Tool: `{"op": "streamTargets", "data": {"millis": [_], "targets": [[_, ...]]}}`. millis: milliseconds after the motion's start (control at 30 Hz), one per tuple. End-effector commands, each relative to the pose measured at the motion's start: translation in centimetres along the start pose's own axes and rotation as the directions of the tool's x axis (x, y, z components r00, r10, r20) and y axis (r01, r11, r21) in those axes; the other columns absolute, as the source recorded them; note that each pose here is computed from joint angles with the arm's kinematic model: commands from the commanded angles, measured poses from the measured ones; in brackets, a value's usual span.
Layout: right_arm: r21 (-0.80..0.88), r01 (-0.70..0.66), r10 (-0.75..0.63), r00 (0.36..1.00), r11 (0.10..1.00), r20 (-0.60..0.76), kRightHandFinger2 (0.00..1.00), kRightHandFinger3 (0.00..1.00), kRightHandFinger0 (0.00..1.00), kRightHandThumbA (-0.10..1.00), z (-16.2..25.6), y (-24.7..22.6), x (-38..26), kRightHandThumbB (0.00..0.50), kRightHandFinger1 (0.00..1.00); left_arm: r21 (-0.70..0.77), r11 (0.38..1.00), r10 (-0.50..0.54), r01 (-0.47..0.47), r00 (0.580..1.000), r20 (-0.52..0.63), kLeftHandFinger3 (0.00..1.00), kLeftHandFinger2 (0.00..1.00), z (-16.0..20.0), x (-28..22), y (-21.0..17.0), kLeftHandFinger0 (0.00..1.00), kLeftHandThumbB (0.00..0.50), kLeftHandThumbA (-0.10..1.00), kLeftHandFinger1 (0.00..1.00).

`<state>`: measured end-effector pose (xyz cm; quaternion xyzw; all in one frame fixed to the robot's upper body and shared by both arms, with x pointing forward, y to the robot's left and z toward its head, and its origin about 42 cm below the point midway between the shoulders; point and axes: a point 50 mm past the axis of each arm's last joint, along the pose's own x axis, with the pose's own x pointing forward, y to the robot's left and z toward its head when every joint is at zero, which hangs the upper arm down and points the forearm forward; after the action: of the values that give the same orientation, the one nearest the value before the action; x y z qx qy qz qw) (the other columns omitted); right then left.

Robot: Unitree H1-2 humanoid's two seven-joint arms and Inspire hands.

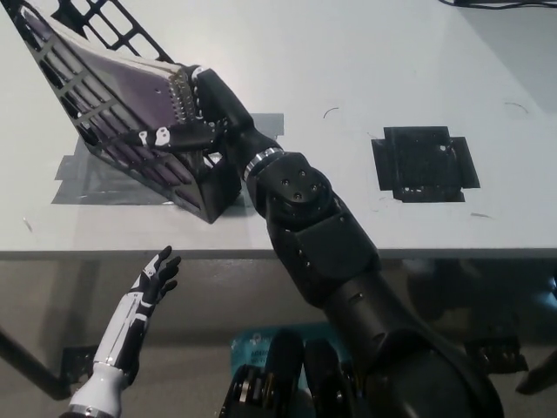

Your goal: A shelf with a book inside it is placed on the center of the desk infront of the robot. The robot uses its right hand to grab the book, take it out and hand it to a person.

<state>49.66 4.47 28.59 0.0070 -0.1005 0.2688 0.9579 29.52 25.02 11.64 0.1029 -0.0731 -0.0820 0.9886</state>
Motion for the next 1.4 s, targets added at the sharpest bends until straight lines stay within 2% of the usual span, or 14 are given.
{"op": "streamTargets", "data": {"millis": [0, 167, 233, 533, 600, 700, 800, 867, 933, 967, 1067, 1200, 1233, 1367], "targets": [[-0.034, 0.031, -0.026, 0.992, 0.999, 0.123, 0.0, 0.0, 0.0, 1.0, 4.5, 1.7, 1.4, 0.06, 0.0, 0.038, 0.999, -0.014, 0.012, 0.999, 0.048, 1.0, 1.0, 1.1, 0.3, 0.5, 1.0, 0.27, 1.0, 1.0], [-0.01, 0.067, -0.065, 0.987, 0.998, 0.146, 0.0, 0.0, 0.0, 1.0, 5.3, 1.8, 1.1, 0.032, 0.0, 0.021, 1.0, -0.009, 0.008, 0.999, 0.05, 1.0, 1.0, 1.0, 0.2, 0.5, 1.0, 0.271, 1.0, 1.0], [-0.005, 0.076, -0.074, 0.985, 0.997, 0.154, 0.0, 0.0, 0.0, 1.0, 5.6, 1.8, 1.0, 0.001, 0.0, 0.017, 1.0, -0.009, 0.008, 0.999, 0.05, 1.0, 1.0, 1.0, 0.2, 0.5, 1.0, 0.263, 1.0, 1.0], [0.125, 0.078, -0.102, 0.976, 0.989, 0.193, 0.0, 0.0, 0.0, 1.0, 6.7, 1.7, 0.8, 0.0, 0.0, 0.016, 1.0, -0.011, 0.01, 0.999, 0.052, 1.0, 1.0, 1.1, 0.3, 0.5, 1.0, 0.267, 1.0, 1.0], [0.262, 0.081, -0.134, 0.973, 0.962, 0.189, 0.0, 0.0, 0.0, 1.0, 7.4, 1.5, 0.6, 0.0, 0.0, 0.03, 0.999, -0.015, 0.013, 0.998, 0.053, 1.0, 1.0, 1.1, 0.3, 0.4, 1.0, 0.256, 1.0, 1.0], [0.359, 0.077, -0.15, 0.972, 0.93, 0.18, 0.0, 0.0, 0.0, 1.0, 8.1, 1.4, 0.6, 0.0, 0.0, 0.032, 0.999, -0.016, 0.014, 0.998, 0.055, 1.0, 1.0, 1.0, 0.3, 0.4, 1.0, 0.255, 1.0, 1.0], [0.5, 0.038, -0.158, 0.967, 0.865, 0.201, 0.0, 0.0, 0.0, 0.96, 9.6, 1.1, 0.6, 0.0, 0.0, 0.037, 0.999, -0.023, 0.021, 0.998, 0.058, 1.0, 1.0, 1.0, 0.3, 0.5, 1.0, 0.234, 1.0, 1.0], [0.533, 0.028, -0.162, 0.965, 0.846, 0.207, 0.0, 0.0, 0.0, 0.96, 10.3, 0.9, 0.5, 0.0, 0.0, 0.033, 0.999, -0.025, 0.023, 0.998, 0.055, 1.0, 1.0, 1.0, 0.3, 0.5, 1.0, 0.244, 1.0, 1.0], [0.582, 0.003, -0.168, 0.959, 0.813, 0.23, 0.0, 0.0, 0.0, 0.96, 11.7, 0.5, 0.3, 0.0, 0.0, 0.007, 1.0, -0.021, 0.021, 0.999, 0.039, 1.0, 1.0, 1.0, 0.2, 0.4, 1.0, 0.28, 1.0, 1.0], [0.599, -0.009, -0.175, 0.953, 0.801, 0.249, 0.0, 0.0, 0.0, 1.0, 12.8, 0.2, 0.1, 0.0, 0.0, 0.0, 1.0, -0.021, 0.021, 0.999, 0.04, 1.0, 1.0, 0.9, 0.2, 0.4, 1.0, 0.278, 1.0, 1.0], [0.645, -0.035, -0.211, 0.93, 0.763, 0.3, 0.0, 0.0, 0.0, 1.0, 15.9, -0.9, -0.5, 0.0, 0.0, -0.002, 1.0, -0.023, 0.024, 0.999, 0.049, 1.0, 1.0, 0.8, 0.1, 0.4, 1.0, 0.282, 1.0, 1.0], [0.695, -0.059, -0.249, 0.909, 0.717, 0.334, 0.0, 0.0, 0.0, 0.97, 17.8, -2.2, -1.0, 0.0, 0.0, 0.003, 1.0, -0.025, 0.025, 0.999, 0.043, 1.0, 1.0, 0.9, 0.1, 0.5, 1.0, 0.282, 1.0, 1.0], [0.706, -0.064, -0.255, 0.906, 0.705, 0.337, 0.0, 0.0, 0.0, 1.0, 18.2, -2.7, -1.1, 0.0, 0.0, 0.007, 1.0, -0.026, 0.026, 0.999, 0.048, 1.0, 1.0, 0.9, 0.1, 0.5, 1.0, 0.274, 1.0, 1.0], [0.793, -0.104, -0.309, 0.885, 0.6, 0.35, 0.0, 0.0, 0.0, 1.0, 19.7, -5.3, -1.9, 0.0, 0.0, -0.002, 1.0, -0.03, 0.03, 0.999, 0.042, 1.0, 1.0, 0.8, -0.1, 0.5, 1.0, 0.282, 1.0, 1.0]]}}
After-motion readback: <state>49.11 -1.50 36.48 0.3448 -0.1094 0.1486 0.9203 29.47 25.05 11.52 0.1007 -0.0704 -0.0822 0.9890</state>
